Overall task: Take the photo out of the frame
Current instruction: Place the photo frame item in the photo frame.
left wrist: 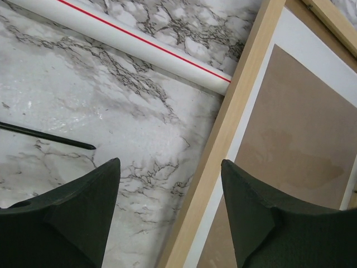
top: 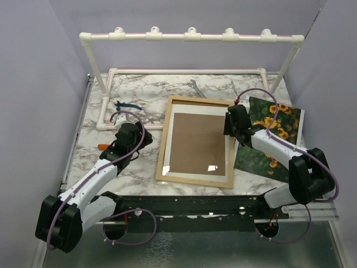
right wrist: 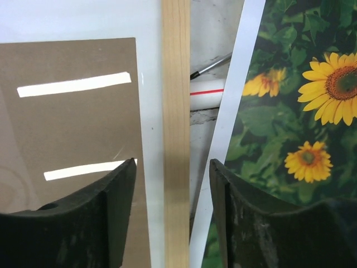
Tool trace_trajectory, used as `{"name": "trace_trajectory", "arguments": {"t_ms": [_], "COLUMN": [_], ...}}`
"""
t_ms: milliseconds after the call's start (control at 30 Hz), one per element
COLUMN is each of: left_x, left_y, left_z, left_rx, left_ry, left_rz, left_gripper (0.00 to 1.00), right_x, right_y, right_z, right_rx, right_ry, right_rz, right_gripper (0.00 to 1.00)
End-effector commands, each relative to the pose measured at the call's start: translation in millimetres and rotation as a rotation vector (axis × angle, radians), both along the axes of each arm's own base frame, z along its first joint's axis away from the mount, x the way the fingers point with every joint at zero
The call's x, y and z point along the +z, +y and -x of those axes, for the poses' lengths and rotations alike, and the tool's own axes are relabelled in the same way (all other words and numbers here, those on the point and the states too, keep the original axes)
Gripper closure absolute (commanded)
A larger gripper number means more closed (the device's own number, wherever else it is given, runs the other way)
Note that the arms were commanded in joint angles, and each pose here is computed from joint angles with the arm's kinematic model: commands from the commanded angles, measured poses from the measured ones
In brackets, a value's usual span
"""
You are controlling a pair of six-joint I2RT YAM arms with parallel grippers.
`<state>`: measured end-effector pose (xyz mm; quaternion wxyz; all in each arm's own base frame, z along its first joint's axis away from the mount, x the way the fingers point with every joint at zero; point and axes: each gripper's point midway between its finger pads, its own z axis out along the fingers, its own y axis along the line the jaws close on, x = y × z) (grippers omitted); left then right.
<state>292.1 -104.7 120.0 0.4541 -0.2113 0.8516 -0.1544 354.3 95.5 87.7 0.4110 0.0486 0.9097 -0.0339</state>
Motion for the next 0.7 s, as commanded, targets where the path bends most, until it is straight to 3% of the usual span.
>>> {"name": "trace_trajectory", "arguments": {"t_ms": [0,300,667], "left_x": [-7.3,-30.8,-49.9], "left_y": [-28.0,-60.3,-79.3], "left_z": [-6.6,-11.5,-11.3], "left_rx": [-0.128,-0.253,-0.335], "left_ry": [-0.005,0.013,0.054], "left_rz": [0.063,0.152,0.179], "left_gripper": [0.26,0.27,0.39], "right_x": [-3.6,-6.9,-30.0], "right_y": [2.6,12.5,19.2], "right_z": [-4.9,-8.2,-8.1], "right_rx": [0.015,0.084,0.088], "right_ry": [0.015,0.004,0.100], "right_rz": [-0.039,-0.289,-0.457], "right_gripper": [0.36,0.28,0.22]}}
